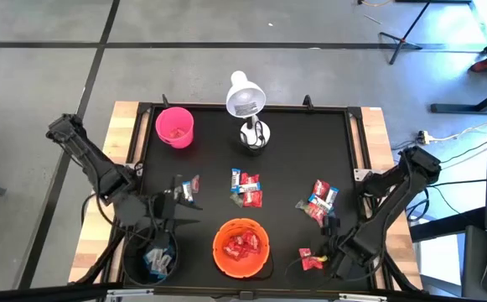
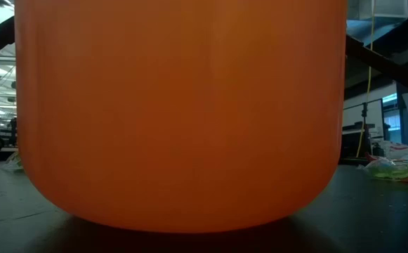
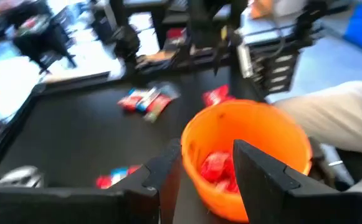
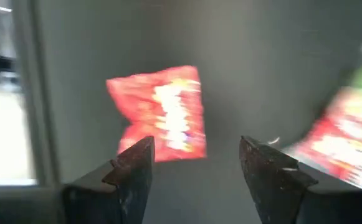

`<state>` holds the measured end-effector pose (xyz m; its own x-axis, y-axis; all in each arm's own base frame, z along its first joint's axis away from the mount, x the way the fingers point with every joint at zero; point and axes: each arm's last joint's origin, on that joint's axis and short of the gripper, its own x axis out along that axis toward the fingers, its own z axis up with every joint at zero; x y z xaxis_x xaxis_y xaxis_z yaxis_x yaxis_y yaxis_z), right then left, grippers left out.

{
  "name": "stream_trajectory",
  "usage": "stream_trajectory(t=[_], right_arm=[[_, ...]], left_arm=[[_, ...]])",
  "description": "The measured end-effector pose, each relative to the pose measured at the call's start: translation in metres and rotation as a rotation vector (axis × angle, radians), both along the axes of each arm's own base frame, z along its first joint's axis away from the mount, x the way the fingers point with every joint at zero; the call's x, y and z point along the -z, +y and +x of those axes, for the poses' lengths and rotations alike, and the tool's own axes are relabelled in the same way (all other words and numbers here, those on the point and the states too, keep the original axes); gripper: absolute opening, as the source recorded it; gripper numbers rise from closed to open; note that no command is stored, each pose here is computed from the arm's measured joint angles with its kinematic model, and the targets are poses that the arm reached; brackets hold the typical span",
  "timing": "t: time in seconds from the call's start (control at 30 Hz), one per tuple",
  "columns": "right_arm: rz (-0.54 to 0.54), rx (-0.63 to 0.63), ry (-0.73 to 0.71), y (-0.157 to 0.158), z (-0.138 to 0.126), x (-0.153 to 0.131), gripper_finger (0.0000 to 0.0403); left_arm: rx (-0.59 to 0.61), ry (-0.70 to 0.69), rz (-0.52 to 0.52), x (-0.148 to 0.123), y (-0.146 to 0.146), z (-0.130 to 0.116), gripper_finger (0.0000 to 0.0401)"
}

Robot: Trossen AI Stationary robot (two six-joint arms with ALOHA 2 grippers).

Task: Sort candy
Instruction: Put the red candy into the orange bucket

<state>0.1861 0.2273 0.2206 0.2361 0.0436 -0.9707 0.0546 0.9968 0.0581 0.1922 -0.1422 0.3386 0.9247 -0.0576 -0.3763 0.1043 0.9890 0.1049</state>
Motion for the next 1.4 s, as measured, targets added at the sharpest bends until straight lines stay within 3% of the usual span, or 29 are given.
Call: stream_trajectory(t=[0.17, 0.47, 0.73, 0.9, 1.17, 1.4], right_arm=[[0.096, -0.009, -0.028, 0.003, 0.0, 0.023, 0.0231], [0.15, 0.028, -0.048, -0.003, -0.006, 0.054, 0.0231], [0.225, 0.042, -0.085, -0.007, -0.009, 0.073, 0.0227], [0.179, 0.072, -0.045, -0.014, -0.015, 0.08, 0.0176], [0.161, 0.074, -0.018, -0.018, -0.018, 0.078, 0.0027], [0.143, 0.055, -0.056, -0.016, -0.015, 0.054, 0.0036]], left_arm=[[0.062, -0.084, -0.02, 0.004, 0.015, 0.014, 0.0135], [0.057, -0.298, -0.12, 0.036, 0.042, 0.028, 0.0135], [0.015, -0.311, -0.185, 0.054, 0.049, 0.028, 0.0135], [0.009, -0.313, -0.194, 0.053, 0.049, 0.028, 0.0135], [0.002, -0.313, -0.194, 0.053, 0.05, 0.028, 0.0135], [-0.041, -0.316, -0.183, 0.054, 0.051, 0.029, 0.0135]])
